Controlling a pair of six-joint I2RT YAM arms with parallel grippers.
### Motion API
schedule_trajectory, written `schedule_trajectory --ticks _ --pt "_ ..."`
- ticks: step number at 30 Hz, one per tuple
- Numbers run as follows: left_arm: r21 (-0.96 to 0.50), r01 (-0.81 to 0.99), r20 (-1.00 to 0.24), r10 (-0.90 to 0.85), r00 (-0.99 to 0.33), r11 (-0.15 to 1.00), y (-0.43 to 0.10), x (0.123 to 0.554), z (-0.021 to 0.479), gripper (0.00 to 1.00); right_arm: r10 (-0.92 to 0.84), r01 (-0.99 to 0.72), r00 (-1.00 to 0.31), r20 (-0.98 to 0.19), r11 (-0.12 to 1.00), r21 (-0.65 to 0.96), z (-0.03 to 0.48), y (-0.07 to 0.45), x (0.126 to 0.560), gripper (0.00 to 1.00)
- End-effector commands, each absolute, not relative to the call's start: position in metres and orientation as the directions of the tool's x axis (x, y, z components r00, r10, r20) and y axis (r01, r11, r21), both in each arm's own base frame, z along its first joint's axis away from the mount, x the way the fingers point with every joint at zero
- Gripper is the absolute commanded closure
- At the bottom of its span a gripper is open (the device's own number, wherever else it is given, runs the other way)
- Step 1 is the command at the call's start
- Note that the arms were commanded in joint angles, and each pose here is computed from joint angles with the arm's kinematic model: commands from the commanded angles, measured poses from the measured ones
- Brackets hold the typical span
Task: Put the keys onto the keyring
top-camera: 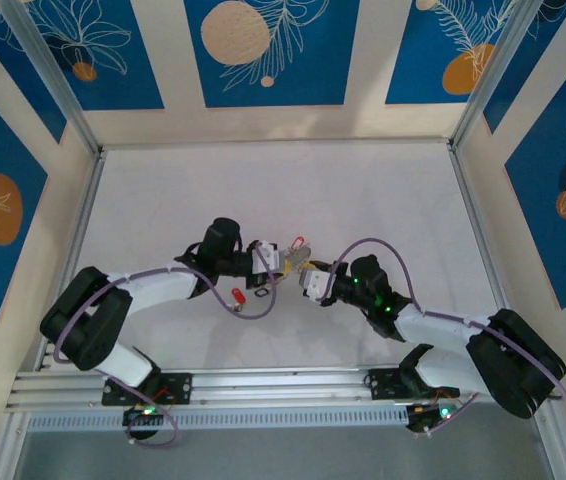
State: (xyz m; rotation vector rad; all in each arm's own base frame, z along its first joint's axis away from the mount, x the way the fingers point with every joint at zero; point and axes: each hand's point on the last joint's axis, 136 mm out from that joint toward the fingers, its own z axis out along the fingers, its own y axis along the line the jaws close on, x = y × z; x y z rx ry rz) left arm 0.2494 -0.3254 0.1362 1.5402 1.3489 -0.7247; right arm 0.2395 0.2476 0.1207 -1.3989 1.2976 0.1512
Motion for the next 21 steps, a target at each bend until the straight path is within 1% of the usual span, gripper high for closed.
schedule_trajectory --ticks 1,4,6,9,16,21 --pt "0.264 0.964 -0.899 0.367 0.239 0.018 -0.336 0.249 0.153 1.00 -0.580 -0.714 0.404 -0.708 0.284 -0.640 0.126 0.249 0.243 0.77" --pt "0.272 0.962 -0.894 0.370 0.253 -0.001 -0.338 0.245 0.152 1.00 -0.579 -0.701 0.409 -0.705 0.296 -0.649 0.129 0.248 0.245 0.78" --pt "0.278 0.961 -0.882 0.395 0.258 -0.007 -0.340 0.244 0.148 1.00 -0.578 -0.702 0.413 -0.704 0.291 -0.650 0.129 0.249 0.245 0.81" --pt "0.277 0.961 -0.875 0.408 0.261 -0.022 -0.342 0.241 0.144 1.00 -0.575 -0.703 0.417 -0.704 0.286 -0.651 0.130 0.251 0.245 0.83" --pt "0.281 0.959 -0.882 0.388 0.269 -0.025 -0.344 0.239 0.149 1.00 -0.587 -0.673 0.429 -0.687 0.300 -0.676 0.132 0.249 0.250 0.83" --pt "0.286 0.957 -0.882 0.380 0.279 -0.038 -0.344 0.237 0.151 1.00 -0.615 -0.652 0.438 -0.656 0.286 -0.702 0.127 0.245 0.252 0.79"
